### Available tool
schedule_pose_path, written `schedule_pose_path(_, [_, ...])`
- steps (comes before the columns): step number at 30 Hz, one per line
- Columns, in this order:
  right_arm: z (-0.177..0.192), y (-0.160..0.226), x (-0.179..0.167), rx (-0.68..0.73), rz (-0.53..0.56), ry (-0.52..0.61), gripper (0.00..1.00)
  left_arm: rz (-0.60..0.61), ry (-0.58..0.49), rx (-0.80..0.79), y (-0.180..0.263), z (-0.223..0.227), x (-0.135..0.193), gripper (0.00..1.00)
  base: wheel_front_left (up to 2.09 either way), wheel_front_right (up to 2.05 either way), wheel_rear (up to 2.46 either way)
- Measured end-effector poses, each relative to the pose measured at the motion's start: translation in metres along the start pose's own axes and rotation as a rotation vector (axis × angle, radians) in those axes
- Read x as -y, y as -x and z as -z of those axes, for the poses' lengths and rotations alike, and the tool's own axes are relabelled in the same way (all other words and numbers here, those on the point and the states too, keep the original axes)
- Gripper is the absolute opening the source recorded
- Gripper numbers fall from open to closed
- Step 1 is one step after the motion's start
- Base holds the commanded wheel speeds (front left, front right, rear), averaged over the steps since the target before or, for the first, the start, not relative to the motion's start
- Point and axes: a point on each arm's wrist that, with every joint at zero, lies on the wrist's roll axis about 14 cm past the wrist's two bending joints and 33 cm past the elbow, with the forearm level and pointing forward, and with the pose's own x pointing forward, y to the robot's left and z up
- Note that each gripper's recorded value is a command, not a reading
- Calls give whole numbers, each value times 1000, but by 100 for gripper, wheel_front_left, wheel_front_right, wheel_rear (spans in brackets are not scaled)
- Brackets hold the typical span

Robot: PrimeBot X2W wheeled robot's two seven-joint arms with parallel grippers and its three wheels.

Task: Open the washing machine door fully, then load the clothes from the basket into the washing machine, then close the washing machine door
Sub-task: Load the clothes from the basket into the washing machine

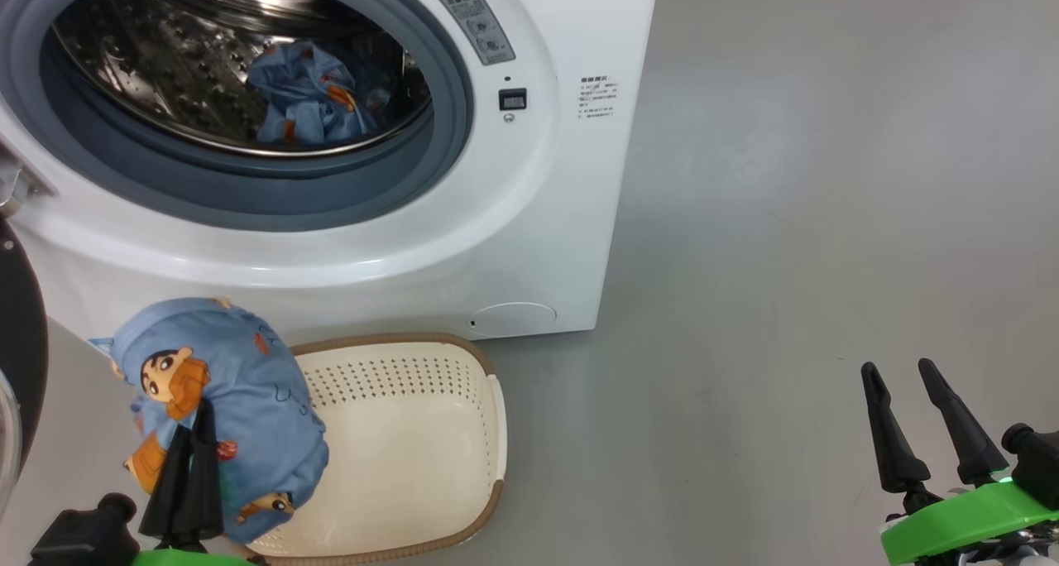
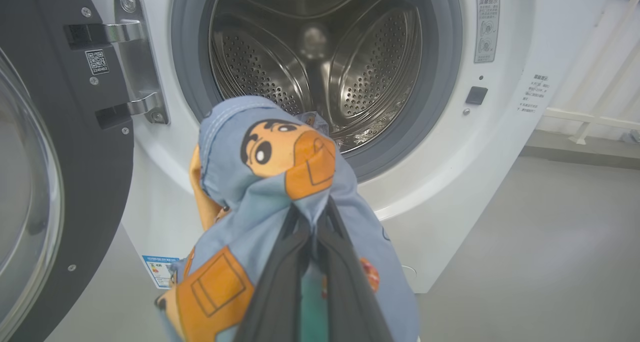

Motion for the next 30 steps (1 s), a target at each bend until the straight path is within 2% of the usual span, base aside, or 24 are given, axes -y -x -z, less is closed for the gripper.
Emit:
schedule_pose_path(8, [6,-2,2,-14,10,-6,100,-2,2,-17,-5,7,-1,0,0,0,0])
schedule_pose_path(13, [14,-6,0,-33,14,-17,100,22,9,2,-25,5,6,0,0,0,0])
schedule_pose_path(22, [21,-39,-12,-27,-14,-38,100,90,-1,75,-100,-10,19,0,0,0,0])
schedule_pose_path(27, [31,-54,-18,-40,-24,-52,100,68,59,88,-150,-7,12,0,0,0,0])
schedule_pose_path(30, [37,-58,-21,-50,-25,-61,100,64,59,58,-176,4,8,0,0,0,0])
